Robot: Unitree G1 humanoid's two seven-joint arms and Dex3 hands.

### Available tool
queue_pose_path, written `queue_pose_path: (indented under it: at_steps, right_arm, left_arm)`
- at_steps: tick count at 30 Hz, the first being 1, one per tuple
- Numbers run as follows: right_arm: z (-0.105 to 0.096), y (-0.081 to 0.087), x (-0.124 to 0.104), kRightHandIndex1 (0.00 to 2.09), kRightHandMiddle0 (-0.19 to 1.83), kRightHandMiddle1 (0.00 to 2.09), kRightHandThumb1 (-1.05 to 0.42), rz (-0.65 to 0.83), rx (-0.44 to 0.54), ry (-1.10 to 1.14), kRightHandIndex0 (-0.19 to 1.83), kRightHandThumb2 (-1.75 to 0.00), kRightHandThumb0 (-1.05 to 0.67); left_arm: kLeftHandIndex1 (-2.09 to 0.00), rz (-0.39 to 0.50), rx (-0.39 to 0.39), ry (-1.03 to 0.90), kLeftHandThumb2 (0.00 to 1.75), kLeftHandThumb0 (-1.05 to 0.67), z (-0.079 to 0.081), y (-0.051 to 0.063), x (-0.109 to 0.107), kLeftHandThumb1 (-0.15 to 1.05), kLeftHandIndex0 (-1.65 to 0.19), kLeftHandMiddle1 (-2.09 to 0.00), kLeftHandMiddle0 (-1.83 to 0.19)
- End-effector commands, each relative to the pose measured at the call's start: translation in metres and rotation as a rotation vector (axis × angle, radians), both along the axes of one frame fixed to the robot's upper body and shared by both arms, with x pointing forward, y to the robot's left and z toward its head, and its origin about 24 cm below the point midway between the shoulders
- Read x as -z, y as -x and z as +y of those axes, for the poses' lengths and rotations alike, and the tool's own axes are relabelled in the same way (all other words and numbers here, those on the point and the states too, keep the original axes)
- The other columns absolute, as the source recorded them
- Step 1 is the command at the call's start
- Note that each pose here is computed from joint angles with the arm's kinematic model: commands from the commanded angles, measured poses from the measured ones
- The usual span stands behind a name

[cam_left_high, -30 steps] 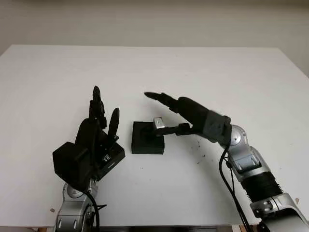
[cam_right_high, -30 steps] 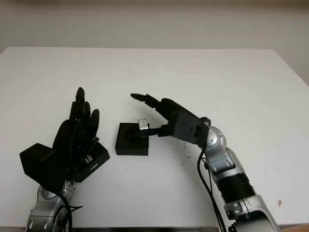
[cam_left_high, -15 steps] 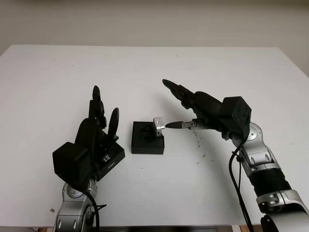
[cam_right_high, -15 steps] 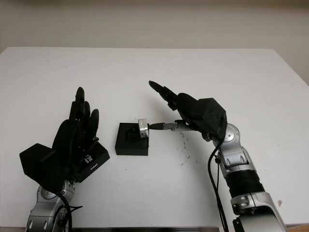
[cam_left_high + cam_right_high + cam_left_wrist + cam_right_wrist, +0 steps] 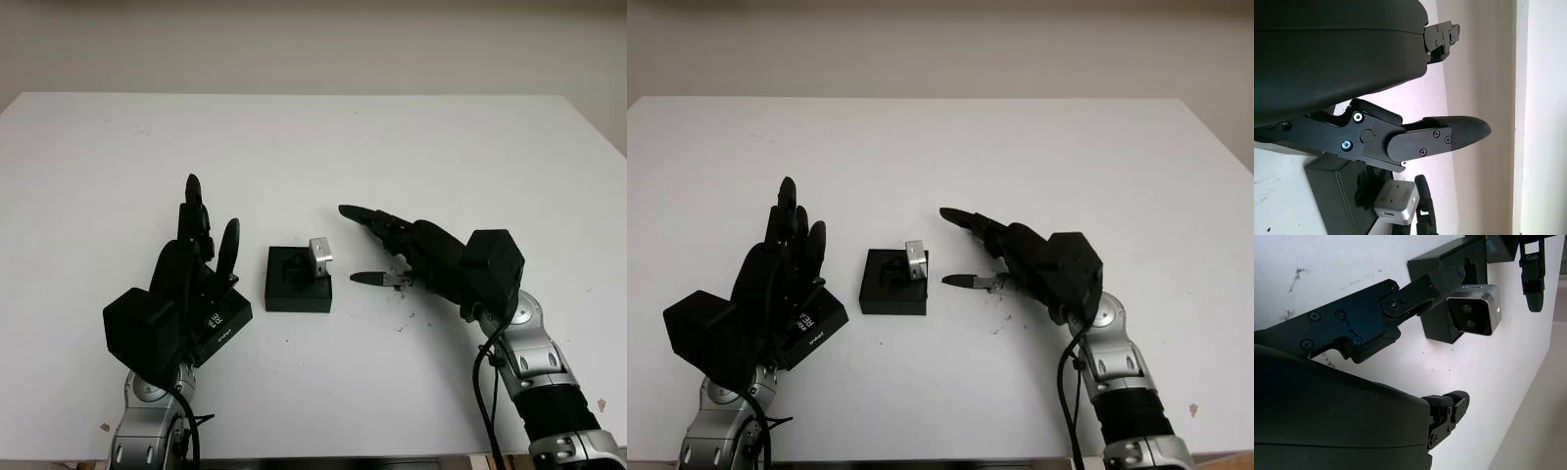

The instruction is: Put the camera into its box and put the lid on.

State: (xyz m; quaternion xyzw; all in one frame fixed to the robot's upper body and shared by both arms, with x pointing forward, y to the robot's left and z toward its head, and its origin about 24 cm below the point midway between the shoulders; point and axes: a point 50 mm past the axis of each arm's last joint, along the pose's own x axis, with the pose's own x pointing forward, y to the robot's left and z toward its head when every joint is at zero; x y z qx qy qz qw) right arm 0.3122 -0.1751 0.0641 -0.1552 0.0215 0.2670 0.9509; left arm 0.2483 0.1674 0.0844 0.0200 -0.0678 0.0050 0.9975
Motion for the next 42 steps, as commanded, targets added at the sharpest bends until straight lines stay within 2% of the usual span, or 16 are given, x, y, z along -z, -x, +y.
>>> queue_pose_path:
  at_steps: [1, 6, 15, 20, 26, 42]
  right_arm:
    - [0.004, 0.002, -0.001, 0.07, 0.28, 0.24, -0.86, -0.021, 0.003, -0.016, -0.05, -0.06, -0.59]
    - [0.008, 0.006, 0.004, 0.08, 0.33, 0.30, -0.89, -0.046, 0.024, -0.024, -0.01, -0.06, -0.56]
    - [0.016, 0.010, 0.008, 0.08, 0.27, 0.36, -0.90, -0.086, 0.034, -0.061, 0.02, -0.06, -0.54]
    - [0.019, 0.012, 0.010, 0.06, 0.12, 0.69, -0.91, -0.108, 0.036, -0.078, 0.04, -0.05, -0.54]
    - [0.023, 0.014, 0.010, 0.06, 0.03, 0.90, -0.92, -0.128, 0.042, -0.091, 0.05, -0.06, -0.53]
    - [0.025, 0.016, 0.011, 0.06, 0.05, 1.13, -0.92, -0.148, 0.034, -0.051, 0.06, -0.05, -0.51]
  left_arm:
    - [-0.03, -0.005, -0.005, 0.007, 0.53, -0.68, 0.001, 0.003, -0.001, 1.05, 0.19, -0.05, 0.19]
    - [-0.04, 0.000, -0.007, 0.010, 0.52, -0.70, 0.001, 0.002, 0.000, 1.05, 0.19, -0.05, 0.19]
    - [-0.03, -0.004, 0.004, 0.015, 0.53, -0.69, 0.001, 0.001, 0.001, 1.05, 0.19, -0.04, 0.19]
    - [-0.03, -0.008, 0.008, 0.009, 0.53, -0.69, 0.001, 0.000, 0.002, 1.05, 0.19, -0.03, 0.19]
    - [-0.02, 0.000, 0.011, 0.000, 0.54, -0.69, 0.001, 0.000, 0.002, 1.05, 0.19, -0.03, 0.19]
    - [-0.02, -0.005, 0.010, 0.004, 0.54, -0.69, 0.000, 0.000, 0.002, 1.05, 0.19, -0.03, 0.19]
